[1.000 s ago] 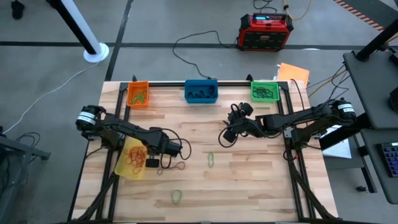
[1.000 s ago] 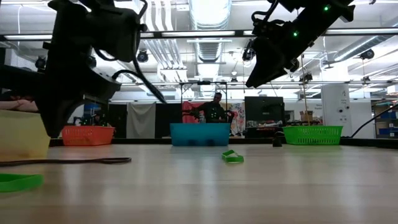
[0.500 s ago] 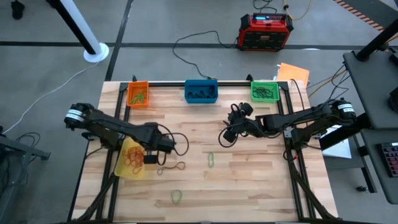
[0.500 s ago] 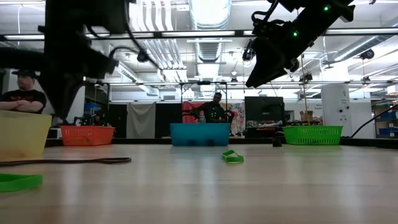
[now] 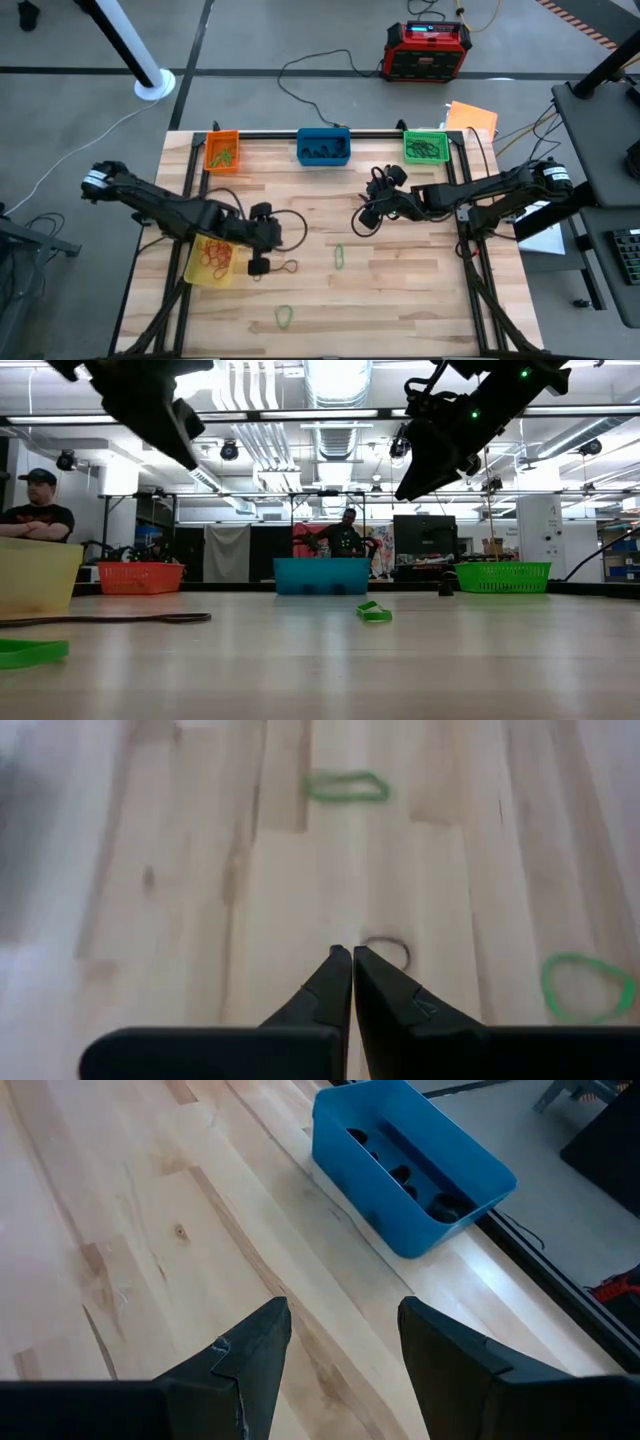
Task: Sort rubber bands into baskets
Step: Put the violet rubber band into the green bin
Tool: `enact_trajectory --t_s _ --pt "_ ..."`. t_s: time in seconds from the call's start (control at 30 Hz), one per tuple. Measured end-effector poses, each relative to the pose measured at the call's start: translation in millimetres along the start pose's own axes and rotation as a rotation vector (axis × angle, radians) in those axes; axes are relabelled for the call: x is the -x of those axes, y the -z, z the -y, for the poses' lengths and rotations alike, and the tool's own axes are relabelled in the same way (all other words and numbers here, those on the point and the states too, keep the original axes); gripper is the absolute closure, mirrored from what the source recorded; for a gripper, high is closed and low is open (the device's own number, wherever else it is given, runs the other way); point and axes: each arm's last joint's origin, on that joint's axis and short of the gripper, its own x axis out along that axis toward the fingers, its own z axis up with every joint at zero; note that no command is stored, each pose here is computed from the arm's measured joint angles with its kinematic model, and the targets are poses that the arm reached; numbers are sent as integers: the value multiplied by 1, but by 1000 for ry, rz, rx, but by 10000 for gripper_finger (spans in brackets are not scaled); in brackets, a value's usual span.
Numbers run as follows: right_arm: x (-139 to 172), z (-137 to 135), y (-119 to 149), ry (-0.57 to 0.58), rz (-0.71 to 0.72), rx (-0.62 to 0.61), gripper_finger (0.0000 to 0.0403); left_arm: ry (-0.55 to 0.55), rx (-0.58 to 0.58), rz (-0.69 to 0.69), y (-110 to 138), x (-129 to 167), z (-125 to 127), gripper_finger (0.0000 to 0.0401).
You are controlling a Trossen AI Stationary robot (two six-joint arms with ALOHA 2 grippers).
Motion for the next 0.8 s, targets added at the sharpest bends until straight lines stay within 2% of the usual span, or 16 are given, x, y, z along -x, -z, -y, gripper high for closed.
enact_trajectory --t_s 0.13,0.43,0.63,0.8 --pt "0 0 0 0 -1 1 220 3 9 -76 7 -17 14 401" --pt "0 -1 0 -25 -8 2 220 -1 140 -238 25 -52 36 397" --pt "0 -1 0 -30 -10 2 220 -33 200 -347 36 -66 39 361" --pt "0 -2 1 -53 -17 7 220 -36 206 -364 39 -79 42 316"
